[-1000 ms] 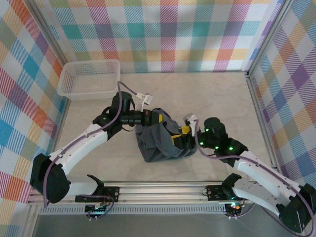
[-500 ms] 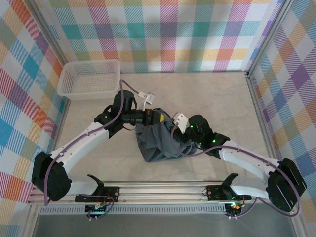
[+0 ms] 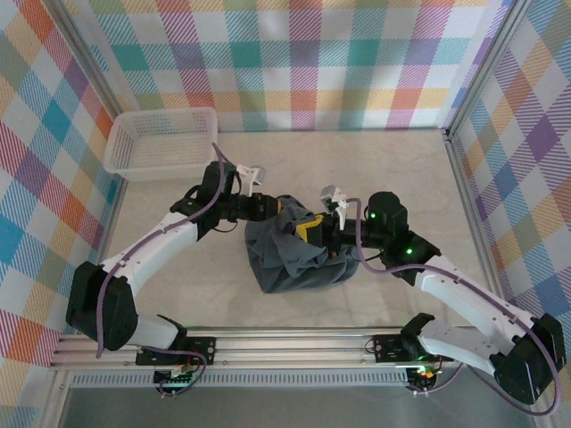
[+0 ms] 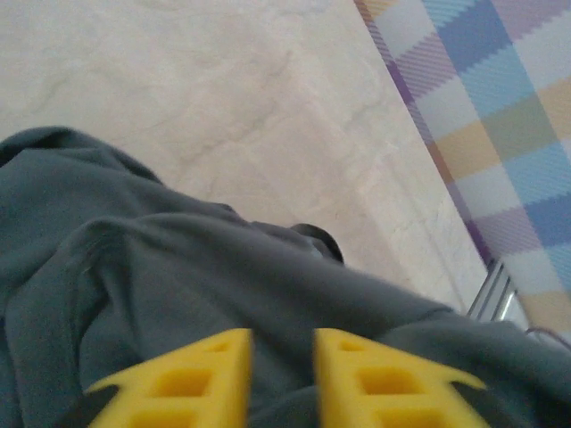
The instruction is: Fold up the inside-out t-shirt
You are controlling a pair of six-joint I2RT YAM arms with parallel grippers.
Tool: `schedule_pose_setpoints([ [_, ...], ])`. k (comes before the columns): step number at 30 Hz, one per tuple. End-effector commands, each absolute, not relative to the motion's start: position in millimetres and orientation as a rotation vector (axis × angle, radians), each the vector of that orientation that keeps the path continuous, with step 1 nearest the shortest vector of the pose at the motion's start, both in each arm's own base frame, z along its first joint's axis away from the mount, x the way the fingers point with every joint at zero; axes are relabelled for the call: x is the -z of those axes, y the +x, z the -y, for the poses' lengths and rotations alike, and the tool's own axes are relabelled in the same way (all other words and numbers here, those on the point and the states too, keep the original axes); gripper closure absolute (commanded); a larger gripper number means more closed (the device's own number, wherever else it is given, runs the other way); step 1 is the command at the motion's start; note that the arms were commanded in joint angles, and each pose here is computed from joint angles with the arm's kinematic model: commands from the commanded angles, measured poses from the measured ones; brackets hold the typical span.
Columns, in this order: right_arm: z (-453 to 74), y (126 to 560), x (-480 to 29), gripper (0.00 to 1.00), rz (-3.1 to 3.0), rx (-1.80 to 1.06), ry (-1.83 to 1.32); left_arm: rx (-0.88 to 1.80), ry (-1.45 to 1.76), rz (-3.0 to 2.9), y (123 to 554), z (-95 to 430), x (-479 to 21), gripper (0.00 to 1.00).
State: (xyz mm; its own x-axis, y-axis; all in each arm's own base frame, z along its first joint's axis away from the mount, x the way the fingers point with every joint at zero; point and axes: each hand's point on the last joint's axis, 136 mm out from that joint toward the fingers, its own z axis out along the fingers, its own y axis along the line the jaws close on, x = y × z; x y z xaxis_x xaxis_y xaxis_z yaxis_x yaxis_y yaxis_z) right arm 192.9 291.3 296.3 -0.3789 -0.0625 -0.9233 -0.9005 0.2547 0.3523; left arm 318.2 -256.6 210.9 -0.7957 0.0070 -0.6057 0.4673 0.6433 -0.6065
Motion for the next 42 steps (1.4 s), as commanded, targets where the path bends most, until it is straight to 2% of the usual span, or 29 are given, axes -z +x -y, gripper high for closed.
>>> schedule_pose_setpoints([
  [1, -287.1, 192.4, -296.3, 1.0, -1.667, -1.306, -0.828, 1.106, 0.412, -2.164, 305.5, 252.7, -248.2, 0.62],
  [4, -282.3, 201.1, -287.7, 1.0, -1.704, -1.264, -0.796, 1.101, 0.405, -2.175, 282.8, 242.6, -253.9, 0.57],
  [9, -284.8, 196.6, -274.8, 1.0, -1.759, -1.275, -0.856, 1.104, 0.486, -2.188, 240.6, 258.6, -264.2, 0.58],
  [13, -288.2, 193.7, -273.4, 1.0, -1.766, -1.307, -0.88, 1.045, 0.429, -2.31, 246.5, 273.5, -239.7, 0.6],
  [20, -289.1, 192.3, -272.2, 1.0, -1.791, -1.32, -0.887, 0.917, 0.571, -2.411, 249.1, 312.0, -197.8, 0.5],
  [25, -286.3, 193.9, -271.7, 1.0, -1.801, -1.296, -0.869, 0.774, 0.551, -2.448, 259.7, 306.3, -164.8, 0.48],
  [29, -282.8, 196.4, -269.1, 1.0, -1.816, -1.261, -0.854, 0.626, 0.494, -2.454, 269.3, 287.1, -158.8, 0.58],
  [34, -271.3, 210.3, -256.7, 1.0, -1.883, -1.142, -0.781, 0.612, 0.417, -2.387, 273.7, 273.8, -190.3, 0.98],
  [35, -267.2, 215.0, -252.3, 1.0, -1.907, -1.106, -0.756, 0.646, 0.402, -2.378, 273.5, 273.6, -199.0, 1.0],
  [42, -238.9, 236.4, -218.5, 1.0, -2.071, -0.868, -0.638, 0.994, 0.33, -2.294, 259.9, 271.8, -276.8, 1.0],
])
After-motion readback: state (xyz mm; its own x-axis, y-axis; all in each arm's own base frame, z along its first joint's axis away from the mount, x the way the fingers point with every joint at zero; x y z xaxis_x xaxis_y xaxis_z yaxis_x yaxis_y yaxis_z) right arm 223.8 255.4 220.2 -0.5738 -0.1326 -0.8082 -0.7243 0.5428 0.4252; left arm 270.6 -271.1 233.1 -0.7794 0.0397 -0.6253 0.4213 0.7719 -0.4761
